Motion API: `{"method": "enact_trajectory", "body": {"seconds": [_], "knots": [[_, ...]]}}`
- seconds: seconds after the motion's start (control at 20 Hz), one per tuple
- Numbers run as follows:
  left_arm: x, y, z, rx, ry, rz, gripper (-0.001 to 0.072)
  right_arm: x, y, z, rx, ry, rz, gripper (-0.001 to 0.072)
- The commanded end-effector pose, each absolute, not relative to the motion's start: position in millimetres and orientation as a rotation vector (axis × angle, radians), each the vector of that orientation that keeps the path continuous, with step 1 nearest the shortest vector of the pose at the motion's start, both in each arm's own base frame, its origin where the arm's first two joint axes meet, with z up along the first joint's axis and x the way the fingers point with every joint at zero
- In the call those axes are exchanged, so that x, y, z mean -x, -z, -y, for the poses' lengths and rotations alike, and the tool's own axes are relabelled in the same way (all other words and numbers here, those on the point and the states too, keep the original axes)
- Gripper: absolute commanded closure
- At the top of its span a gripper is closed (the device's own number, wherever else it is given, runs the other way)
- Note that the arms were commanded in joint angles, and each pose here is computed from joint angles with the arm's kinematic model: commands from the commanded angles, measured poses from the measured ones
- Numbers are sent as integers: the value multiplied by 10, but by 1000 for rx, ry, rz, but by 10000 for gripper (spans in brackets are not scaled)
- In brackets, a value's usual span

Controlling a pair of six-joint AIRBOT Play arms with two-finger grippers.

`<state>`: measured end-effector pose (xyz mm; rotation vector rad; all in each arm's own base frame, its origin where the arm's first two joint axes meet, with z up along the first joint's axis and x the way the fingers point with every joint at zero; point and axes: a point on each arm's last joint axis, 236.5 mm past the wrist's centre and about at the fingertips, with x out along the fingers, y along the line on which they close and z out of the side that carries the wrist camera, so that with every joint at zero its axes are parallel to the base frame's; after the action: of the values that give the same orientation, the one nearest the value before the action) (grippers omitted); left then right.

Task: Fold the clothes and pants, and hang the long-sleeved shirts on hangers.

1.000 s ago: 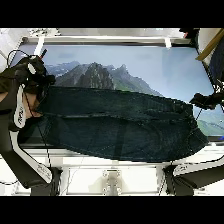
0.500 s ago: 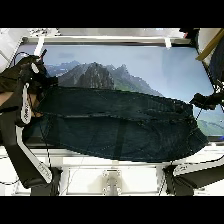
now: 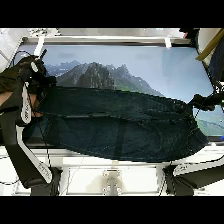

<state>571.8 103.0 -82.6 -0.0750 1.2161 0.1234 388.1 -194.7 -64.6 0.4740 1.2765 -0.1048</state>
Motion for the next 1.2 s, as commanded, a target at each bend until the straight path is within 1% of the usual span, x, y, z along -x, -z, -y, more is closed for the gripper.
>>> {"method": "enact_trajectory", "body": {"seconds": [0.0,0.1,0.2,0.3,0.35,0.4,0.45,0.5,0.55,0.6,0.65,0.7,1.05,1.15], "knots": [[-5573,918,-939,66,-67,-1293,147,-3871,646,1930,-478,99,-1283,261],[-5497,1004,-898,46,-33,-1335,147,-3872,646,1931,-478,99,-1283,261],[-5534,1023,-848,40,-19,-1324,148,-3874,646,1934,-477,100,-1282,261],[-5603,1002,-771,17,10,-1299,167,-3874,646,1934,-477,100,-1282,261],[-5638,993,-749,12,12,-1285,190,-3873,646,1935,-477,100,-1282,261],[-5664,986,-737,9,13,-1275,271,-3873,646,1935,-477,100,-1282,261],[-5691,978,-720,6,14,-1264,414,-3873,646,1933,-477,100,-1282,261],[-5715,971,-704,3,16,-1255,541,-3873,646,1933,-477,100,-1282,261],[-5729,968,-693,-1,17,-1249,644,-3873,646,1933,-477,100,-1282,261],[-5739,963,-695,-1,16,-1245,665,-3873,646,1933,-477,100,-1282,261],[-5739,963,-700,-3,14,-1245,667,-3872,646,1933,-477,100,-1282,261],[-5737,964,-702,-2,14,-1245,690,-3871,647,1934,-477,100,-1283,261],[-5738,949,-702,-2,14,-1244,691,-3794,702,1925,-447,77,-1322,258],[-5739,947,-702,5,9,-1243,691,-3881,714,2005,-434,102,-1283,258]]}}
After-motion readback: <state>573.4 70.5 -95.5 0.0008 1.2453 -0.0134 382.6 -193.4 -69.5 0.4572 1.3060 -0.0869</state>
